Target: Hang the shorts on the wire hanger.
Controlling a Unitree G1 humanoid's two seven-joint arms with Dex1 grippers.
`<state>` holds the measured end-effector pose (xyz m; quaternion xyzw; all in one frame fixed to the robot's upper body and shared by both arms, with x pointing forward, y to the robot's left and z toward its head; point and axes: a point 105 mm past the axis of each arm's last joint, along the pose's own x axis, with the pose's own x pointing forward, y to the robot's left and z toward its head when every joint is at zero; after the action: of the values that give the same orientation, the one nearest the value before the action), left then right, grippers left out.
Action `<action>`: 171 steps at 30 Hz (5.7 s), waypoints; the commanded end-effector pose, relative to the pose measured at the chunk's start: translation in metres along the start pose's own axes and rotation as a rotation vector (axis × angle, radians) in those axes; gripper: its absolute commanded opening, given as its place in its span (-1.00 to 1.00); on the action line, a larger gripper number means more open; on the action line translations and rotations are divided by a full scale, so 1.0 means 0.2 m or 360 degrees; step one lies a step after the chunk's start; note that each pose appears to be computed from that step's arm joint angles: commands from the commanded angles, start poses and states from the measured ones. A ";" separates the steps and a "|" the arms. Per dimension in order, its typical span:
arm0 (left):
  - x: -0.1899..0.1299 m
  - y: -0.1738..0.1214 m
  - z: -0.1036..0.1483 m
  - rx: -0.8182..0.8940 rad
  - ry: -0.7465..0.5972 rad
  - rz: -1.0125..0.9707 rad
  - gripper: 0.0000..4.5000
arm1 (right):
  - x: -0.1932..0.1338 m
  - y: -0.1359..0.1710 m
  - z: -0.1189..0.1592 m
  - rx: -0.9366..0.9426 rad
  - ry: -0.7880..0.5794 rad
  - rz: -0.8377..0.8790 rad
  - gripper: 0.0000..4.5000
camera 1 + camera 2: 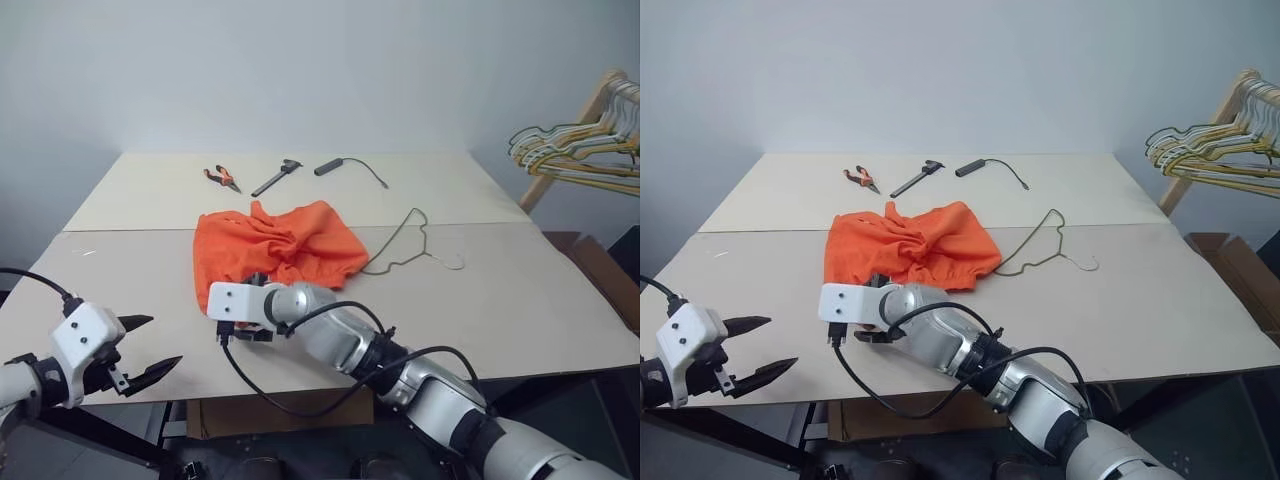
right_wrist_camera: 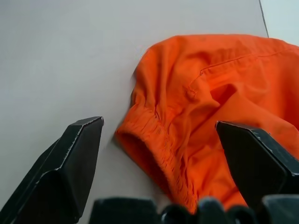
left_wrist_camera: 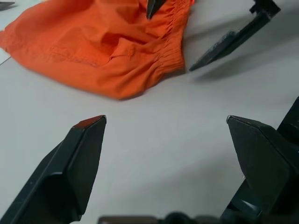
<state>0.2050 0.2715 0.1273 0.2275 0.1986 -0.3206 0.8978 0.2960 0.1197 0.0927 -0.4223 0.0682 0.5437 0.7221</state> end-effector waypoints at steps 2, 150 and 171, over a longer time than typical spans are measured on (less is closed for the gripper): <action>0.01 0.00 0.05 0.0077 -0.0043 0.0001 1.00 | 0.01 -0.01 0.05 -0.0047 -0.0013 -0.0012 0.99; -0.10 -0.03 0.04 0.0163 0.0181 -0.0563 -1.00 | -1.03 -0.17 -0.79 -0.0963 -0.0248 0.0310 0.98; 0.17 -0.10 0.45 0.0278 -0.0431 -0.0636 -1.00 | -1.03 -0.71 -1.18 0.0881 0.0279 -0.0710 0.98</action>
<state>0.2348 0.1977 0.1700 0.1969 0.1015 -0.5306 0.8182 0.4088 -0.2000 0.1053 -0.2478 0.2234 0.3082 0.8909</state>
